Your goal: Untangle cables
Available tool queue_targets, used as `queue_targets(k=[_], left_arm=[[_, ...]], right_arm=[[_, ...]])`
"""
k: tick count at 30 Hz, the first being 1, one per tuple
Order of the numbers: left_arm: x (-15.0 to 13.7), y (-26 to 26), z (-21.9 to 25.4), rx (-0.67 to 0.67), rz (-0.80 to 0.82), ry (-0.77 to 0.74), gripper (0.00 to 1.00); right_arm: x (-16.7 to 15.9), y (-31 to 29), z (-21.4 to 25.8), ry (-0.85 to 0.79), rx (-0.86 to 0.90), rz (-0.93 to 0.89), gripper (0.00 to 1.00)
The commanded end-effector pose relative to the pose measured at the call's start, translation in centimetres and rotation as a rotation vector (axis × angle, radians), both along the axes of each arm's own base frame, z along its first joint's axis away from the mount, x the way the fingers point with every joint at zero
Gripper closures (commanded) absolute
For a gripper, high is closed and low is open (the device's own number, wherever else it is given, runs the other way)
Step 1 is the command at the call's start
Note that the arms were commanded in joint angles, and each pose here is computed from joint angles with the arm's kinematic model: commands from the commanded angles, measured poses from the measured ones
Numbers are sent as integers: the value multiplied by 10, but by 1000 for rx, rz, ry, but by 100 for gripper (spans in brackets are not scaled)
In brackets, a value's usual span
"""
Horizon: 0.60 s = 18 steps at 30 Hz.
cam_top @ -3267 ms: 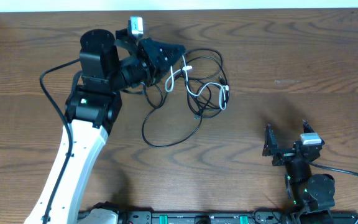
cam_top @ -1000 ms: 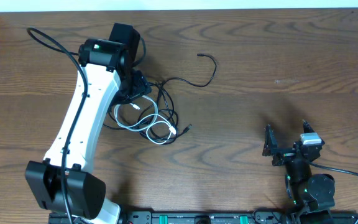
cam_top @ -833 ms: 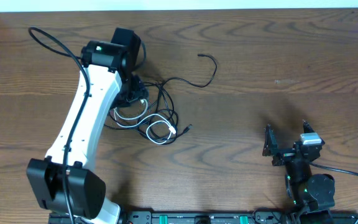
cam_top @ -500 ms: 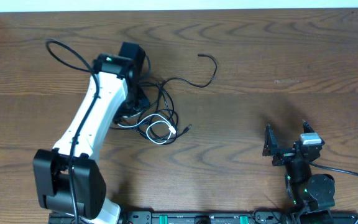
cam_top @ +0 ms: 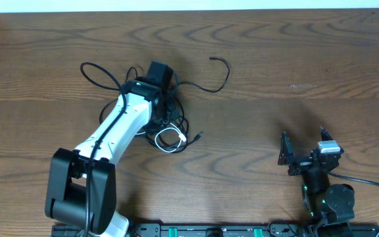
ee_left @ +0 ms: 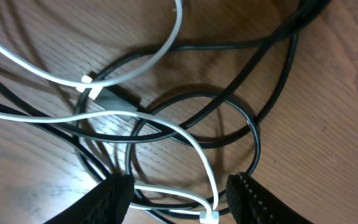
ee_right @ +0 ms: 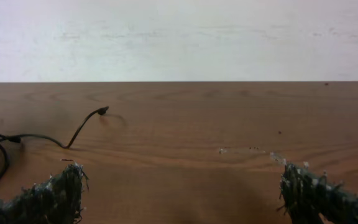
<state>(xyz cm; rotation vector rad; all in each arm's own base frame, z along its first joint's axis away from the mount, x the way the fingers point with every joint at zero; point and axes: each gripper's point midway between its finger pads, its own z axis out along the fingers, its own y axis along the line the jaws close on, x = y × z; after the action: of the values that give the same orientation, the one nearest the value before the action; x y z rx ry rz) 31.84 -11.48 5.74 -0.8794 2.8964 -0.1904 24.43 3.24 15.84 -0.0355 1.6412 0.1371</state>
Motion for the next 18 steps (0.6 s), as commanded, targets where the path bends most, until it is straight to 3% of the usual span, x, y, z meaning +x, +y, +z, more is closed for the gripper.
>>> queue_targets(k=[1,18], left_arm=[[-5,-6,-11,-3,37,10,48],[-14,-5,-36,17,114,-4,58]], right_arm=[[0,-3,0,0,12,-14,1],[0,-3,0,0,12,-14,1]])
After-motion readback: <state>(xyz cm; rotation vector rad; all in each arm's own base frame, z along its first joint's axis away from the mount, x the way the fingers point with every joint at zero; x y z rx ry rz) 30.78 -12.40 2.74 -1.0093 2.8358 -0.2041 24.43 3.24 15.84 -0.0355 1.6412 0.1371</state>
